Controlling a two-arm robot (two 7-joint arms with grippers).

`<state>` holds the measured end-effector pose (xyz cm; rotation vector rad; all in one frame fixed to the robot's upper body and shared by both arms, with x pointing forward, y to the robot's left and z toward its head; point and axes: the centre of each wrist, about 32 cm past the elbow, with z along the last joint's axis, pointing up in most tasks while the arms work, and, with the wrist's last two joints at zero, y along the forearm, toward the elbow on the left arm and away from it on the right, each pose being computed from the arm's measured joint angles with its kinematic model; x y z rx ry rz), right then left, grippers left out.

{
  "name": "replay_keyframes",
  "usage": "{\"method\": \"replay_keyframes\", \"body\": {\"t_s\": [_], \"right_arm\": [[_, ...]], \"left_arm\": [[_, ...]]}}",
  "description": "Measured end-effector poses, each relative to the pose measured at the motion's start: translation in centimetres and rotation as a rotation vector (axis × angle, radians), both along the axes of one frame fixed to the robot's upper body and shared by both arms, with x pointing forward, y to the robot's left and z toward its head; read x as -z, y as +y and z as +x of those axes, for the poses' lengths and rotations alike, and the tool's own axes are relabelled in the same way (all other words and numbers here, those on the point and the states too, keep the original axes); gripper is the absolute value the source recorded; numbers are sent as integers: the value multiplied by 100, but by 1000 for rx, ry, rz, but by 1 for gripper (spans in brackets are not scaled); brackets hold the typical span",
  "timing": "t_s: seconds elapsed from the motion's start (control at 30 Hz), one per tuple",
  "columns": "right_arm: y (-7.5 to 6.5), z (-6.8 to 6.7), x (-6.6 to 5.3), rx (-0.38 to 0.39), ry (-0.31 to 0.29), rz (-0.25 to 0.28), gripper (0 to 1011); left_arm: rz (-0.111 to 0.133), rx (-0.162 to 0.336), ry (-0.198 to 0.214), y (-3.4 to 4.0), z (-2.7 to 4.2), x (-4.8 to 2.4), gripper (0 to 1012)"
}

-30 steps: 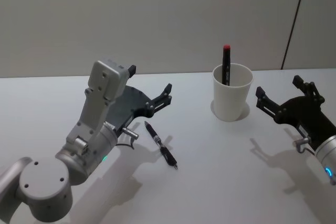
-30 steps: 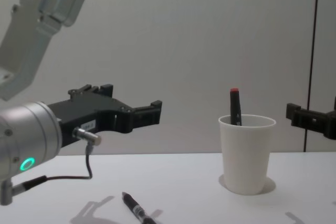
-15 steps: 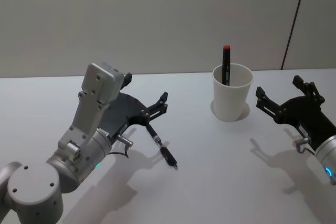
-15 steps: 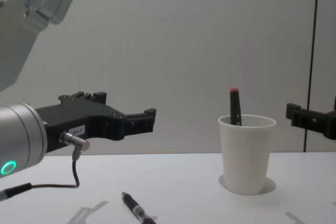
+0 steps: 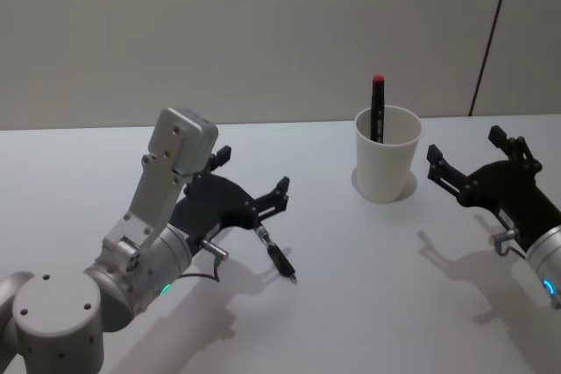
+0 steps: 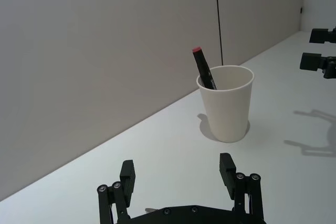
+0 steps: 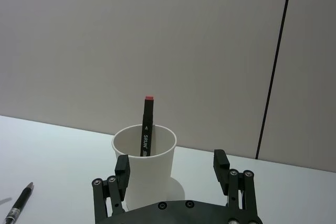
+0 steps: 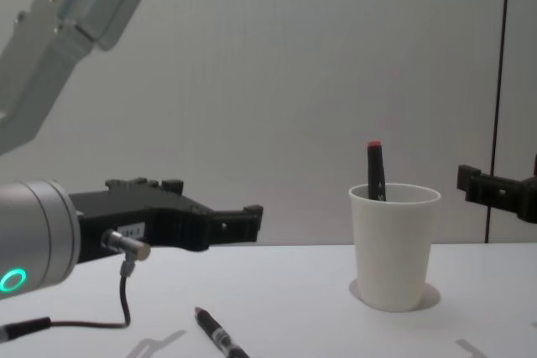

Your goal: Place the pen into the pen holder.

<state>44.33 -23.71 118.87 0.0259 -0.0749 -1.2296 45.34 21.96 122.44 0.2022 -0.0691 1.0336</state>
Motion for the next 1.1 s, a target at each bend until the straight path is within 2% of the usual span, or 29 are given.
{"method": "replay_keyframes", "body": {"t_s": [0.37,0.63,0.9,1.1], "right_arm": [[0,0,0,0,0,0,1001],[0,0,0,0,0,0,1002],[0,0,0,0,0,0,1002],[0,0,0,0,0,0,1001]], "left_arm": [[3,21,98,-67,-17,-8,1001],[-4,26,164,-147,-15,4,1001],[-8,6,217,-217,5,32,1001],[-9,-28,256,-275,36,57,1001]]}}
